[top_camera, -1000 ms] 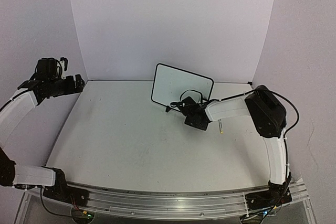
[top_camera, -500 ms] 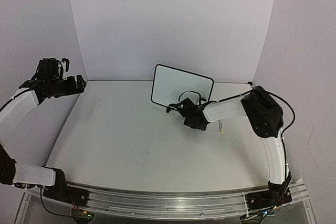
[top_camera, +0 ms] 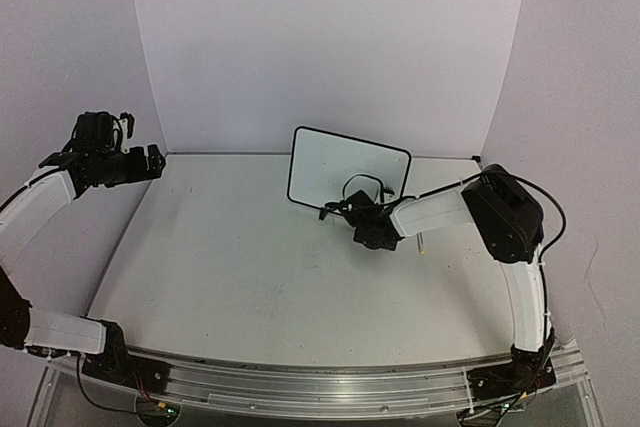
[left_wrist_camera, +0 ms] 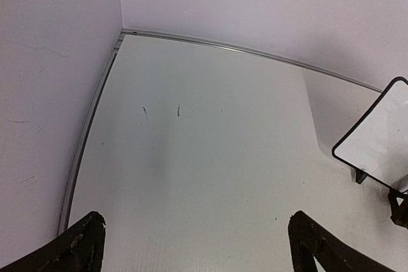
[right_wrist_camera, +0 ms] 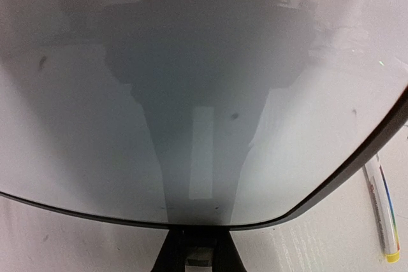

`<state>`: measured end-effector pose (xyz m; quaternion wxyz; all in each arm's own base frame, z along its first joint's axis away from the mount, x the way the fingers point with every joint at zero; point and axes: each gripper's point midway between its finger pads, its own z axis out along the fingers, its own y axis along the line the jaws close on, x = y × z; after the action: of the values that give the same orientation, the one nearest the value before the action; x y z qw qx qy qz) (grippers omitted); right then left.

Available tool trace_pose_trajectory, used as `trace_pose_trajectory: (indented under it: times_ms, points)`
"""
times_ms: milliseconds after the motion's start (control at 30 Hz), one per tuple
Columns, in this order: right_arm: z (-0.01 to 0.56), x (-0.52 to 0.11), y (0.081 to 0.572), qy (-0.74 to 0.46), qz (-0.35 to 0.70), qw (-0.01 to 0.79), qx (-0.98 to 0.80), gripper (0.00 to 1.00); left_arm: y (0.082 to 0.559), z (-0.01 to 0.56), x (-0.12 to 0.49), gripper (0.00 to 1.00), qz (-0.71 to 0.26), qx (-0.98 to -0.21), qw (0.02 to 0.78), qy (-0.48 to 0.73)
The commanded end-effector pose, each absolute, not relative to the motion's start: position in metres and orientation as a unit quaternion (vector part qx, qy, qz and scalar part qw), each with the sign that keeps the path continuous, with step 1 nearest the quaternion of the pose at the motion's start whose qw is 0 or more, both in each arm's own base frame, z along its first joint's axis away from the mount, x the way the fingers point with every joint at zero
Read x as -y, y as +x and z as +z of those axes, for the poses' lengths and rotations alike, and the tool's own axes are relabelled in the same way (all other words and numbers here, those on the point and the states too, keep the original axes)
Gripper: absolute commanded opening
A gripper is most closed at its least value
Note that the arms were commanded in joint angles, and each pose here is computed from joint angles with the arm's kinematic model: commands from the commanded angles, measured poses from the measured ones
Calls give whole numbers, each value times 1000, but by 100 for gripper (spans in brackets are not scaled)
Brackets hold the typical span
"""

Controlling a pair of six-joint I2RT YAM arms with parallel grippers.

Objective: Write a sentence on the whiteboard
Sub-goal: Move the whiteboard to the center of the board.

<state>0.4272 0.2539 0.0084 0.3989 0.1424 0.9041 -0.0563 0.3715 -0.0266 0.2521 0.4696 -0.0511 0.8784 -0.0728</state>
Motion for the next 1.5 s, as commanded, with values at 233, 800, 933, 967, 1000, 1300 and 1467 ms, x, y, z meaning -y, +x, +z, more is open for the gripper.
trace_pose_trajectory:
  times_ms: [233, 800, 933, 967, 1000, 1300, 1467]
  points:
    - [7, -260, 381, 34, -42, 381, -923, 0, 377, 256, 31, 99, -88, -873, 477, -50]
    - [9, -338, 308, -124, 11, 363, -923, 0, 339, 237, 66, 99, -241, -856, 447, -100]
    - [6, -342, 293, -139, 13, 354, -925, 0, 323, 223, 79, 98, -290, -848, 430, -107]
    - [5, -342, 291, -139, 13, 351, -926, 0, 320, 221, 80, 98, -296, -846, 429, -111]
    - [4, -342, 289, -139, 14, 348, -927, 0, 318, 215, 81, 98, -301, -846, 425, -116]
    - [13, -345, 284, -140, 28, 344, -928, 29, 316, 156, 74, 94, -267, -874, 371, -162]
    - [19, -337, 276, -136, 35, 340, -930, 51, 317, 141, 89, 93, -250, -887, 358, -153]
